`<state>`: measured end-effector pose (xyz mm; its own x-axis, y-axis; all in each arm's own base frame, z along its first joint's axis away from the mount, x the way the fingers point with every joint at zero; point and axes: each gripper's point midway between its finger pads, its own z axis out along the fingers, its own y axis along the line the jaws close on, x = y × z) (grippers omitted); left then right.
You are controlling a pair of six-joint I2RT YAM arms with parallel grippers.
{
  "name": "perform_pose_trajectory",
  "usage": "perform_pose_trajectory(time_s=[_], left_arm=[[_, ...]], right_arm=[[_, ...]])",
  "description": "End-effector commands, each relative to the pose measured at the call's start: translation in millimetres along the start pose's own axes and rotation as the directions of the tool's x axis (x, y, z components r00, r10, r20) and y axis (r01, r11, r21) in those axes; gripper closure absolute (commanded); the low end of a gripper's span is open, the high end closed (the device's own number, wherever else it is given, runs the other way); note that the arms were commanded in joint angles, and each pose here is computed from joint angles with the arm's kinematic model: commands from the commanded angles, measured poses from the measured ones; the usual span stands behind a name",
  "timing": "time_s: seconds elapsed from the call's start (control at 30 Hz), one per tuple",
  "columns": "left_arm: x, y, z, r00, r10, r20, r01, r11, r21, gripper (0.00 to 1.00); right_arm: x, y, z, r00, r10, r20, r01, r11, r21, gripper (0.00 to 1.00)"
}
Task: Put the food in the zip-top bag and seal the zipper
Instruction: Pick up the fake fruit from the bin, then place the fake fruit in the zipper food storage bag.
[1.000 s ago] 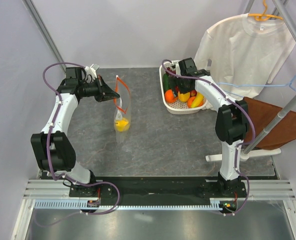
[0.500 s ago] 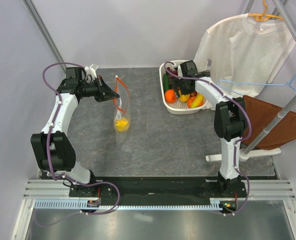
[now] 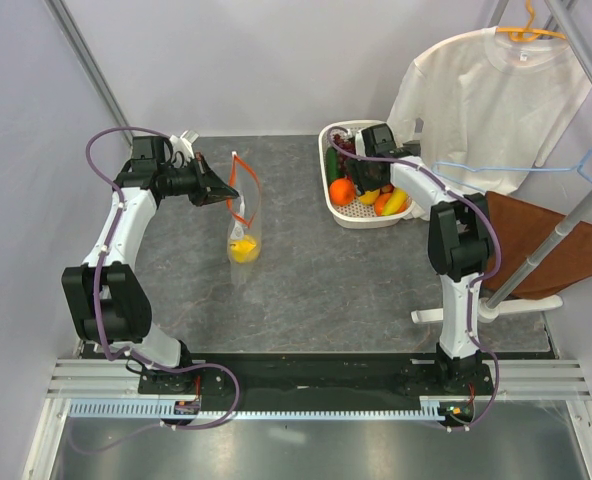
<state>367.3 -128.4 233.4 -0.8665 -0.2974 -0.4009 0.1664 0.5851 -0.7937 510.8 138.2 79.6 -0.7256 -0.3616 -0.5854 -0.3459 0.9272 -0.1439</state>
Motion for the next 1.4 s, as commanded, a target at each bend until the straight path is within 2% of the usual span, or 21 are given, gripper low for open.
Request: perform_pose_trajectory(time_s=[0.0,0.07,0.13,0.23,0.37,0.43,0.47,0.6,0.77,0.97,1.17,1.37], left_arm=[[-4,-3,-4,0.999,0.043,0.017,-0.043,0.999,-0.003,0.98],[-4,-1,-4,0.999,0.040,0.019,-0.039,0.999,-0.008,0.98],[-3,0,-3,0.999,0.037,0.016,-0.037,0.999,-0.008,0.98],[-2,2,-2,0.999,0.035,0.011,-0.035,0.999,-0.010,0.98],[-1,5,0,1.000,0.029,0.007,-0.029,0.999,-0.015,0.98],[0,7,1,1.000,0.023,0.002,-0.023,1.000,-0.016,0.98],[0,7,1,1.000,0.022,0.000,-0.022,1.000,-0.016,0.98],[2,7,2,1.000,0.018,-0.013,-0.018,1.000,-0.005,0.98],[9,6,4,1.000,0.003,-0.030,-0.003,1.000,0.005,0.98],[7,-1,0,0.999,0.038,-0.027,-0.038,0.999,0.004,0.98],[8,-9,-6,0.998,0.053,-0.022,-0.053,0.999,-0.001,0.98],[10,-9,-7,0.998,0.057,-0.025,-0.057,0.998,-0.004,0.98]], right_arm=[[-27,-1,-23,0.996,-0.002,0.092,0.006,0.999,-0.040,0.46],[-42,6,-45,0.989,0.004,0.145,0.010,0.996,-0.093,0.50],[-51,14,-62,0.985,0.015,0.175,0.011,0.989,-0.146,0.58],[-70,28,-97,0.969,0.039,0.243,0.022,0.970,-0.243,0.62],[-101,47,-154,0.932,0.121,0.341,0.017,0.927,-0.374,0.62],[-119,59,-185,0.903,0.155,0.401,0.050,0.889,-0.455,0.62],[-125,66,-196,0.892,0.207,0.401,0.022,0.868,-0.496,0.62],[-160,100,-251,0.821,0.278,0.499,0.101,0.790,-0.605,0.62],[-185,167,-297,0.777,0.278,0.565,0.232,0.709,-0.666,0.62],[-189,236,-309,0.753,0.240,0.613,0.336,0.660,-0.672,0.61],[-166,278,-275,0.793,0.186,0.581,0.353,0.637,-0.685,0.60],[-146,293,-239,0.827,0.110,0.552,0.353,0.662,-0.661,0.57]])
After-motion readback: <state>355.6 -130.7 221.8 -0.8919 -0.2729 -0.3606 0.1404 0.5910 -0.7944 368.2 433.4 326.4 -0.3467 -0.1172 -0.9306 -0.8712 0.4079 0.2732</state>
